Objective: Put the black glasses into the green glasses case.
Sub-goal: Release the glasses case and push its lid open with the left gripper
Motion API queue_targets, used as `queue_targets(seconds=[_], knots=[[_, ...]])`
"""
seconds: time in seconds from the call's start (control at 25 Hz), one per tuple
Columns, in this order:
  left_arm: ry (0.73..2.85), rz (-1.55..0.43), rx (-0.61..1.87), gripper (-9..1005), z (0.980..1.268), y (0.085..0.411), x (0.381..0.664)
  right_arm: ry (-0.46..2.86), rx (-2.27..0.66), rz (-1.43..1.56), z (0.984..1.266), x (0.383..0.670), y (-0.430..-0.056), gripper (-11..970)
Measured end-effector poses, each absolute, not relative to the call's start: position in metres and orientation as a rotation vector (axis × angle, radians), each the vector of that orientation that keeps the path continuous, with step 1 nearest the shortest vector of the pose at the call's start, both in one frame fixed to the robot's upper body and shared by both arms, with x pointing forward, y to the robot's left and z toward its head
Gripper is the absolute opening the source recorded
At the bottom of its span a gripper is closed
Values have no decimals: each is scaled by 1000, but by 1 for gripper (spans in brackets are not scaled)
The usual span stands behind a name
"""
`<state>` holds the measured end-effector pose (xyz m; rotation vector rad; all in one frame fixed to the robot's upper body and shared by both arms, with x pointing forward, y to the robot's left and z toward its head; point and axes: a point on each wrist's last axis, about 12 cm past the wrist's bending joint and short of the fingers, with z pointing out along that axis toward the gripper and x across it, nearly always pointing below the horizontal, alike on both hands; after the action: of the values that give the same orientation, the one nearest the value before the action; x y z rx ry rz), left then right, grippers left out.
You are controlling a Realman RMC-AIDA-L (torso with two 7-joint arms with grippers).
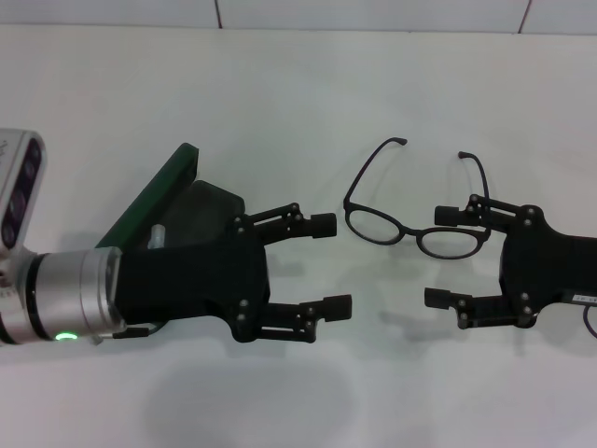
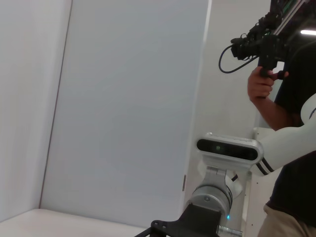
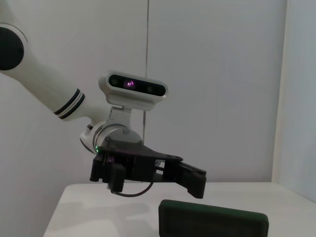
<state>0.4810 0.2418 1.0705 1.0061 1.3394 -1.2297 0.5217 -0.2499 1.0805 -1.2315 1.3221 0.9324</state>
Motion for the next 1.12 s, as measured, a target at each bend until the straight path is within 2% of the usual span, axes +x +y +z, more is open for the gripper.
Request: queue_targets(seconds=[0.44,0.64,0.8,0.92,1.12], knots=[[1315,-1244,1007,887,1074,238,484,1320,-1233,930,1081,522,-251,886],[1367,-1236,856,886,1083,249,497,1319,-1234,924,1081,521,-252,886],[1563,-1220,693,885,1102,275,527,1315,-1240,925,1081,522,-252,885],[1746,-1142,678,885,1115,291,543,1321,-1239,923,1081,520,-256,885],[1987,-969,677,878,1121,307,550,1334,-1231,921,1079,517,-259,885]])
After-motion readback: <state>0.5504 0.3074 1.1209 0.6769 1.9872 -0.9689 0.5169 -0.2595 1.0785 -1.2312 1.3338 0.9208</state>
